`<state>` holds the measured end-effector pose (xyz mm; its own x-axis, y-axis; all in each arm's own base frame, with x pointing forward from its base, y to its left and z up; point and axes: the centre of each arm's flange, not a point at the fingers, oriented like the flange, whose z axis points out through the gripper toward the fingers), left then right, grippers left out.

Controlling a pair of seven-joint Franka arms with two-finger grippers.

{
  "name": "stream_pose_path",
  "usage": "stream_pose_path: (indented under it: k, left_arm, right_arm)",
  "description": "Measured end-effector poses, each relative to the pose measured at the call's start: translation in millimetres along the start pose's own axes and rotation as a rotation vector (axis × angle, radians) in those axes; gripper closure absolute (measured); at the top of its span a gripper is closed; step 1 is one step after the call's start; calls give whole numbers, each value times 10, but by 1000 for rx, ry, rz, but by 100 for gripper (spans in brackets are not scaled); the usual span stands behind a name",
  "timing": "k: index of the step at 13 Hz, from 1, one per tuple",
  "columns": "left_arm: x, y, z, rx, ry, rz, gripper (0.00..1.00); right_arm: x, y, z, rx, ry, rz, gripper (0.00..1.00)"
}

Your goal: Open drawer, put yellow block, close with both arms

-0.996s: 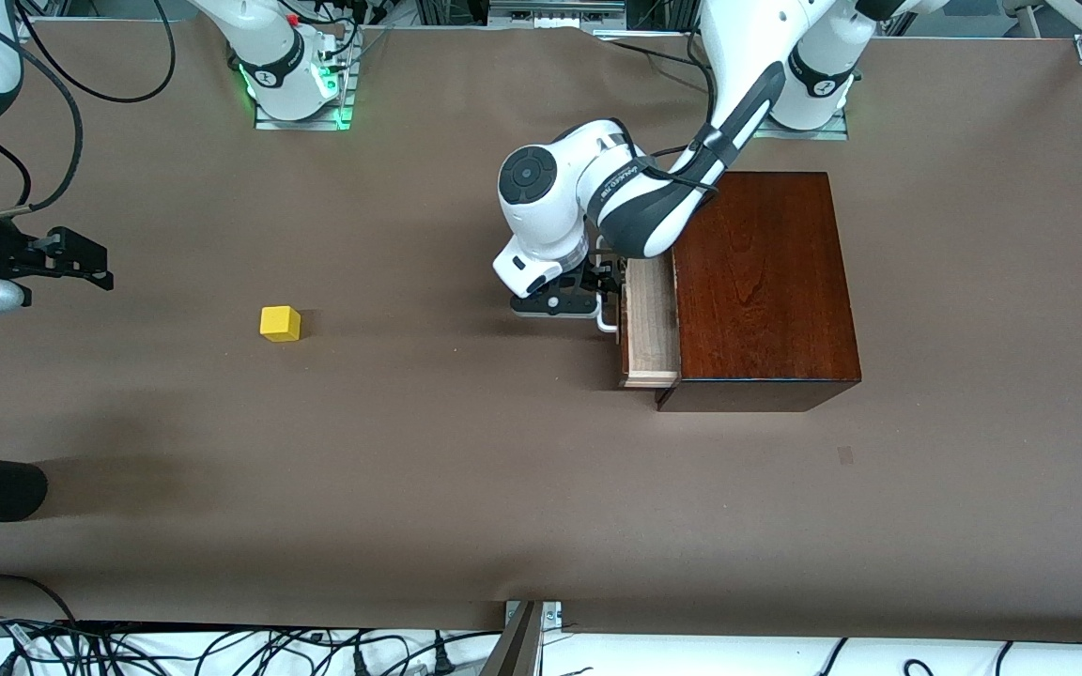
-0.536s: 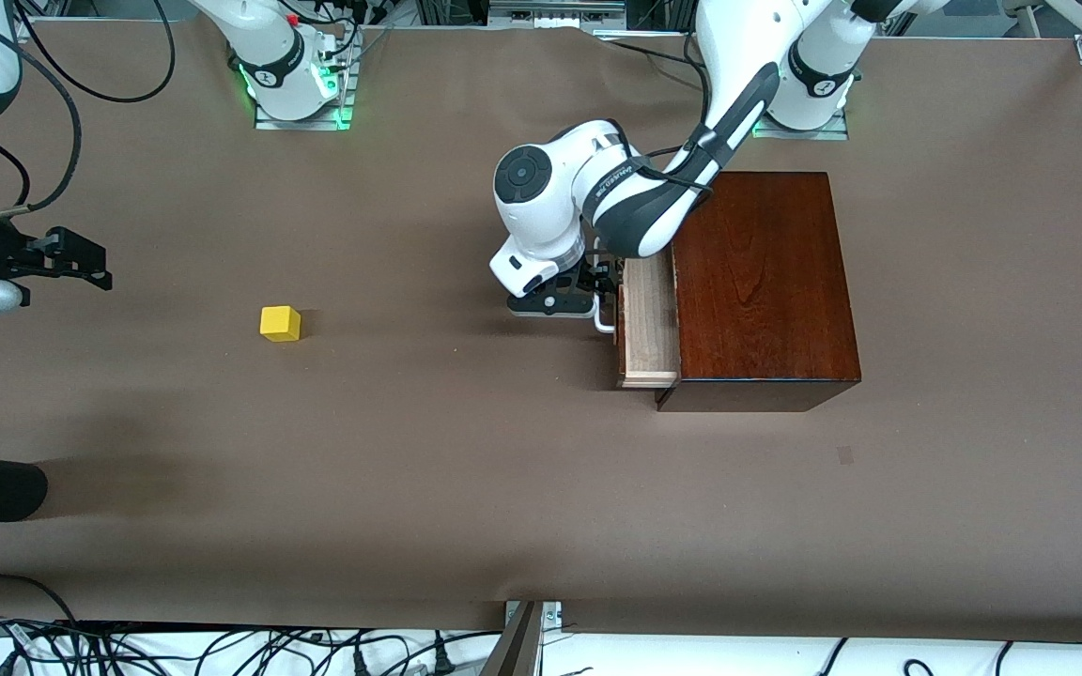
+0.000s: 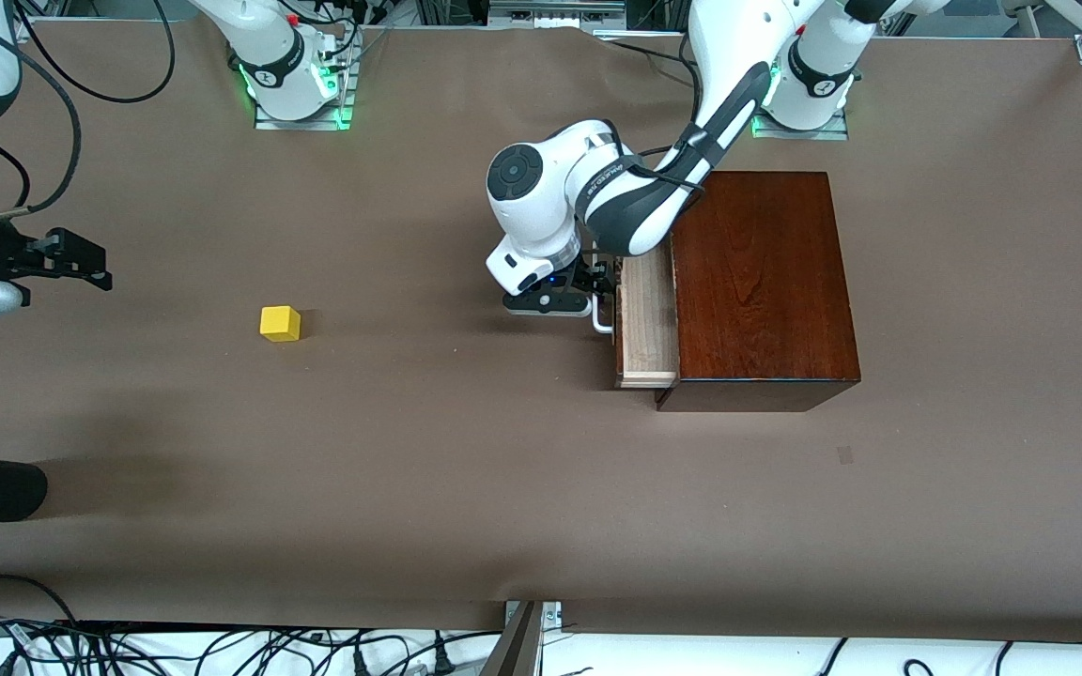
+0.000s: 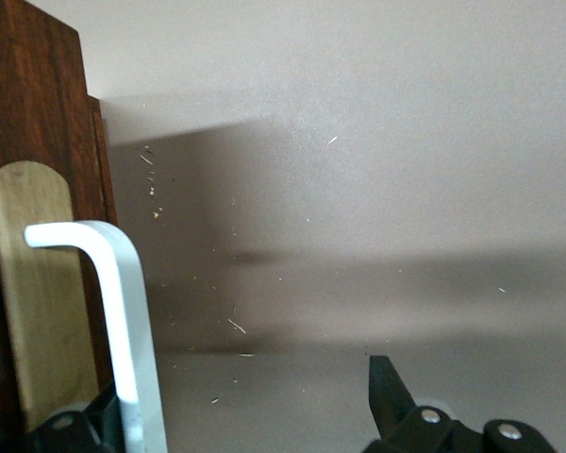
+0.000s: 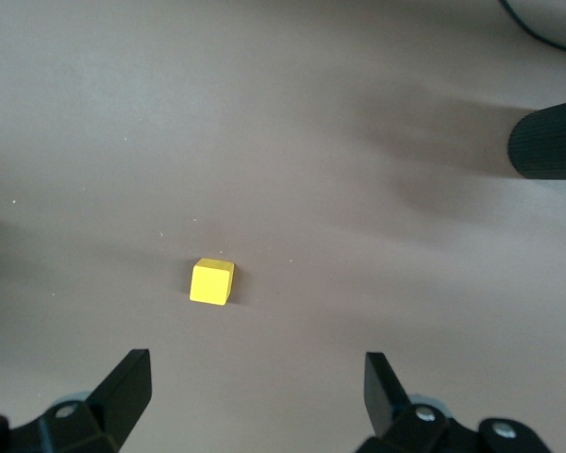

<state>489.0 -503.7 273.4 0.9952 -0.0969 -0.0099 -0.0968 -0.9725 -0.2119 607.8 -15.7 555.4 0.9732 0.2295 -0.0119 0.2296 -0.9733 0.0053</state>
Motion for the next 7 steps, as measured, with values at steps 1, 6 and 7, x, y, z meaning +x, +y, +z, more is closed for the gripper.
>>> stream_pose_path:
  k: [1,6,7]
  left_arm:
    - [0,1,-1,1,0,0,0]
    - [-32,65,-113,2,1,3,0]
    - [-62,110,-208,7,0,4,0]
  right_arm:
    - [5,-18,59,5,-19,-4,0]
    - [108,-226,570,44,-91,6,0]
    - [127,-282,712,43,-92,14,0]
